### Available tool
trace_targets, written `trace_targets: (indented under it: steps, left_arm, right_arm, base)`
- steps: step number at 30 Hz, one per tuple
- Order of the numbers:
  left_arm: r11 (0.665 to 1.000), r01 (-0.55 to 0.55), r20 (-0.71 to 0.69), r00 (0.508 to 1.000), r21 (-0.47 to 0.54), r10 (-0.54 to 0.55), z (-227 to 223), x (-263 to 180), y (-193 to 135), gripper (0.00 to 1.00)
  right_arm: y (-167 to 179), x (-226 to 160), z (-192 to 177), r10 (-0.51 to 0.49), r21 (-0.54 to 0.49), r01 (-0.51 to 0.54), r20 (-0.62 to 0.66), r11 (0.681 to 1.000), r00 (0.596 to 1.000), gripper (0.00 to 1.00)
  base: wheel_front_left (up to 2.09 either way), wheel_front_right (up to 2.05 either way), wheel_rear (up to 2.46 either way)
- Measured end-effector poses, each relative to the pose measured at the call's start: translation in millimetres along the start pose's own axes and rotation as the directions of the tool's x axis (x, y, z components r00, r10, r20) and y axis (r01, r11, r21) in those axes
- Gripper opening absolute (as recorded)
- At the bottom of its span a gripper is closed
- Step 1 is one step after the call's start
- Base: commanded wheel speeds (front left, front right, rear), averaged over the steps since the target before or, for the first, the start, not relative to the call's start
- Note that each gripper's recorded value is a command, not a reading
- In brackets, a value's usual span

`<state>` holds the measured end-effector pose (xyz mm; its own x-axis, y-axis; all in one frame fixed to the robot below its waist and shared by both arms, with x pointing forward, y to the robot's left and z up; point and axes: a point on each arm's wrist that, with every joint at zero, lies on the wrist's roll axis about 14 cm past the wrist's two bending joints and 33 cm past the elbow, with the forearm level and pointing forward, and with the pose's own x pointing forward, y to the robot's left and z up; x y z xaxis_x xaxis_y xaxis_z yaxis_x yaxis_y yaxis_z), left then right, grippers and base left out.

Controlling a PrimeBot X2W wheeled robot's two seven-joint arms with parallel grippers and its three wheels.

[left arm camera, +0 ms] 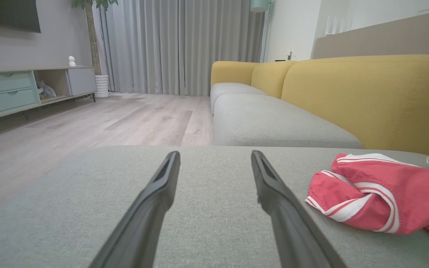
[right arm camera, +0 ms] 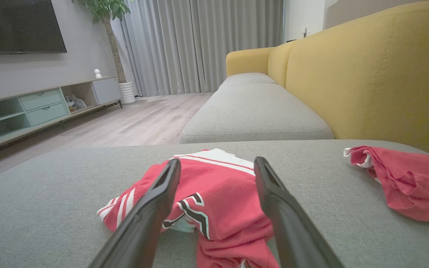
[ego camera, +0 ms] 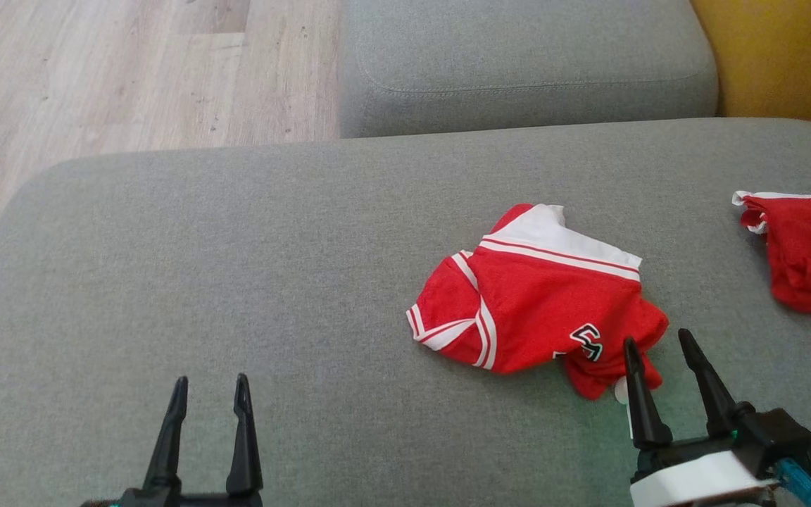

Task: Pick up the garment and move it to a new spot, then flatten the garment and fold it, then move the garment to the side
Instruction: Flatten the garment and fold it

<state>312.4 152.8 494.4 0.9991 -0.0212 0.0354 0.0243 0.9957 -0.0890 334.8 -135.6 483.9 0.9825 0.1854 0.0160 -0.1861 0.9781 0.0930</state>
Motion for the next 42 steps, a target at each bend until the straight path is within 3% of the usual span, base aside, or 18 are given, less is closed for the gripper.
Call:
trace_targets:
  steps: [4, 9, 14, 19, 26, 29, 30, 31, 32, 38, 42]
  left_arm:
    - [0.998, 0.022, -0.036, 0.999, -0.053, -0.024, -10.8, 0.4, -7.9, 1.0]
    - [0.968, 0.224, -0.114, 0.965, -0.112, -0.236, -37.3, 11.9, -63.1, 1.0]
    - [0.886, 0.43, -0.153, 0.877, -0.172, -0.455, -51.2, 38.8, -124.4, 1.0]
    - [0.797, 0.568, -0.217, 0.768, -0.204, -0.603, -63.6, 69.6, -175.5, 1.0]
    - [0.704, 0.615, -0.362, 0.603, -0.356, -0.711, -107.3, 68.2, -223.8, 1.0]
    - [0.645, 0.656, -0.361, 0.536, -0.392, -0.763, -112.7, 58.0, -247.0, 1.0]
    - [0.623, 0.669, -0.353, 0.515, -0.405, -0.782, -112.0, 54.7, -255.1, 0.74]
    - [0.604, 0.682, -0.342, 0.498, -0.413, -0.797, -110.3, 52.5, -261.7, 0.04]
    - [0.586, 0.698, -0.323, 0.489, -0.412, -0.81, -107.1, 52.2, -266.8, 0.0]
    - [0.508, 0.803, -0.203, 0.466, -0.312, -0.861, -68.9, 68.1, -286.8, 0.0]
    - [0.409, 0.884, -0.063, 0.406, -0.225, -0.912, -8.1, 78.7, -318.9, 0.0]
  right_arm:
    - [-0.8, -1.5, -1.5, -0.004, 0.002, 0.004, -0.005, 1.0, 1.0, 1.0]
    - [-4.0, -4.6, -4.5, -0.02, 0.006, 0.02, -0.014, 1.0, 1.0, 1.0]
    - [-16.4, -4.5, -6.2, -0.062, 0.007, 0.063, -0.022, 0.998, 0.998, 1.0]
    - [-31.1, 4.0, -1.4, -0.104, -0.002, 0.104, -0.01, 0.995, 0.995, 1.0]
    - [-59.5, -7.5, -8.7, -0.204, -0.02, 0.203, -0.043, 0.979, 0.978, 1.0]
    - [-69.2, -15.6, -12.2, -0.242, -0.027, 0.241, -0.059, 0.97, 0.968, 1.0]
    - [-71.6, -18.0, -13.0, -0.253, -0.027, 0.251, -0.063, 0.968, 0.966, 1.0]
    - [-73.6, -20.2, -13.2, -0.262, -0.026, 0.261, -0.065, 0.965, 0.963, 1.0]
    - [-74.8, -22.1, -13.3, -0.269, -0.025, 0.267, -0.066, 0.963, 0.961, 1.0]
    - [-75.8, -29.5, -5.0, -0.281, -0.022, 0.281, -0.04, 0.96, 0.959, 1.0]
    - [-71.4, -31.6, 1.3, -0.273, -0.009, 0.273, -0.017, 0.962, 0.962, 1.0]
  base:
    - [0.0, 0.0, 0.0]
    - [0.0, 0.0, 0.0]
    - [0.0, 0.0, 0.0]
    - [0.0, 0.0, 0.0]
    - [0.0, 0.0, 0.0]
    - [0.0, 0.0, 0.0]
    - [0.0, 0.0, 0.0]
    - [0.0, 0.0, 0.0]
    - [0.0, 0.0, 0.0]
    - [0.0, 0.0, 0.0]
    - [0.0, 0.0, 0.0]
